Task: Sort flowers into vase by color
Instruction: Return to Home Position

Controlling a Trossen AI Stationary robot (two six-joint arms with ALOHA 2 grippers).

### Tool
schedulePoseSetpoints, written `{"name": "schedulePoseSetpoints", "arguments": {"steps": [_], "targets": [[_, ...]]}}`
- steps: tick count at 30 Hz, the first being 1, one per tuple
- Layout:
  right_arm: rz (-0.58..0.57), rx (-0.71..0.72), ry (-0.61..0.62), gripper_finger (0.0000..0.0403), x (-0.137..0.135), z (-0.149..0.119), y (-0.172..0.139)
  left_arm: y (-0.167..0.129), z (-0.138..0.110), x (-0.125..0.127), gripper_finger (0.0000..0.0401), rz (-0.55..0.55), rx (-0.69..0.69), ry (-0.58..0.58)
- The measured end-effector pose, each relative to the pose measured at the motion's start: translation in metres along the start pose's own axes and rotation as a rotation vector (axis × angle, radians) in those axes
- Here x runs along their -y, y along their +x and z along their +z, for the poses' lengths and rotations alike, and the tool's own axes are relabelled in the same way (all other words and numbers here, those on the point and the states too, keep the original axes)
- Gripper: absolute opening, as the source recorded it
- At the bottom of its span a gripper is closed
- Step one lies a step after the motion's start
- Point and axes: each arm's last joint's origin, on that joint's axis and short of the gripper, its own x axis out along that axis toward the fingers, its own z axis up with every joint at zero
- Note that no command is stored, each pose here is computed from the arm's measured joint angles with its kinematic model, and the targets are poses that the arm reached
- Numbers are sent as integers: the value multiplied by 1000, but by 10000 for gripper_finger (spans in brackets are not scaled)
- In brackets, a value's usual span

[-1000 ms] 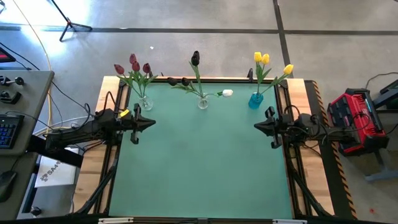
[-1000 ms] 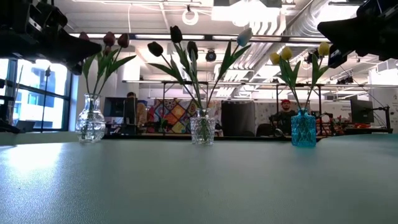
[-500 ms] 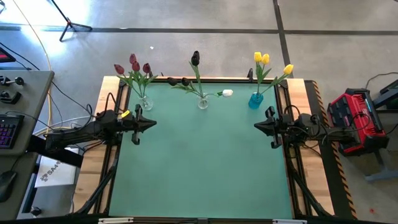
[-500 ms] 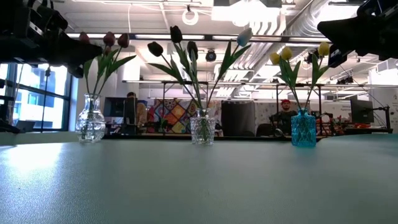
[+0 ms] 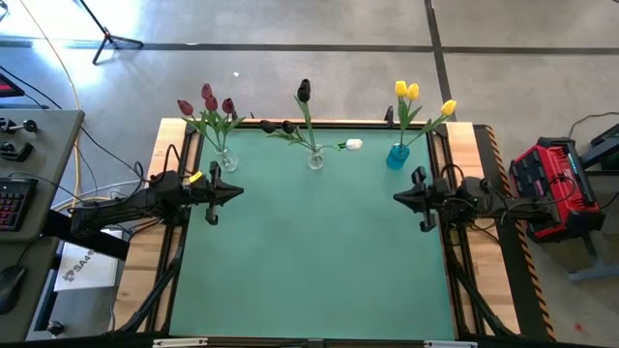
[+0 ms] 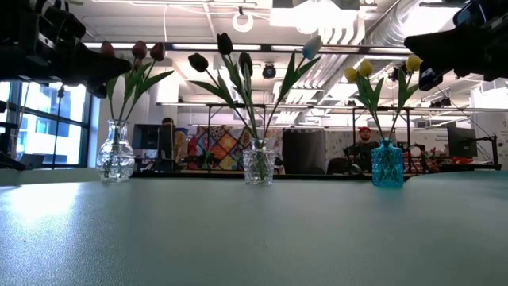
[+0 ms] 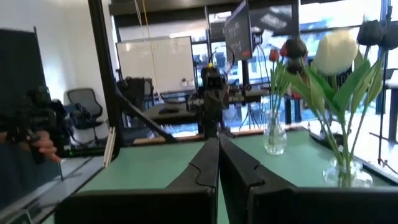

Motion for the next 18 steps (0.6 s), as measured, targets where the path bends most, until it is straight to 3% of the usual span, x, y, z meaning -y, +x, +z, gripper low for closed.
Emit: {"name": "schedulePoseSetpoints", "arguments": {"steps": [6, 12, 18], "targets": [[13, -62, 63, 0, 0, -8, 0, 0, 0, 1, 0, -18, 0, 11], [17, -43, 31, 0, 0, -6, 0, 0, 0, 1, 0, -32, -1, 9], [-5, -49, 65, 0, 0, -6, 0, 1, -2, -1, 0, 46, -27, -36]]}}
